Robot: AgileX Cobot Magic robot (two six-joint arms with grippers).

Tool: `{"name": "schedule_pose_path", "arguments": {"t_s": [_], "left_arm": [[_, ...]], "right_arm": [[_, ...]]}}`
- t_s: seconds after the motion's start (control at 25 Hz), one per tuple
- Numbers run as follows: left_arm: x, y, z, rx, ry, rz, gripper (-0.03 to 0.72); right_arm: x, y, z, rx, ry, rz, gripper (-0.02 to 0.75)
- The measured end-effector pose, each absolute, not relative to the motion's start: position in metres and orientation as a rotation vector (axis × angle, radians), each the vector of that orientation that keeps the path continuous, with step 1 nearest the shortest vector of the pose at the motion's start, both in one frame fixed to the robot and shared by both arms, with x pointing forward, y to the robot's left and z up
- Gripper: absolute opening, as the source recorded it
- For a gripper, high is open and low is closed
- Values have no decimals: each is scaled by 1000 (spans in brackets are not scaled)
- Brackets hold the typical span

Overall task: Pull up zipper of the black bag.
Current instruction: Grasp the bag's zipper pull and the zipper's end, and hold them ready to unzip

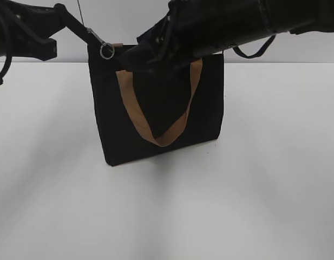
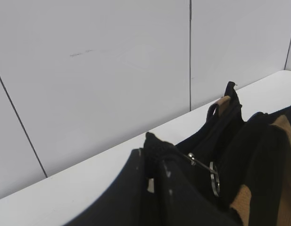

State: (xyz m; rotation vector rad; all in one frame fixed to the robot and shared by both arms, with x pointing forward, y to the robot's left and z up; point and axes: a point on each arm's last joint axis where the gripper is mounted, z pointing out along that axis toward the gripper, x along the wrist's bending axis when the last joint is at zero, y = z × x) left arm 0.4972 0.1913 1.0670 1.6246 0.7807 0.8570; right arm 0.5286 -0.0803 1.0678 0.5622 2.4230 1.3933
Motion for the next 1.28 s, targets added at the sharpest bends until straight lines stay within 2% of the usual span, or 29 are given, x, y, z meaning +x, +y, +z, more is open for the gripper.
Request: {"name": "schedule_pose_path", "arguments": {"t_s": [0.68,1.28], "left_arm": [[497,191,1067,1625,780,857,21],[497,191,1067,1625,780,857,20]], "right_arm": [[591,-43,1047,554,2408,1391,396],[600,-39,1028,587,2421,1354,396]]}}
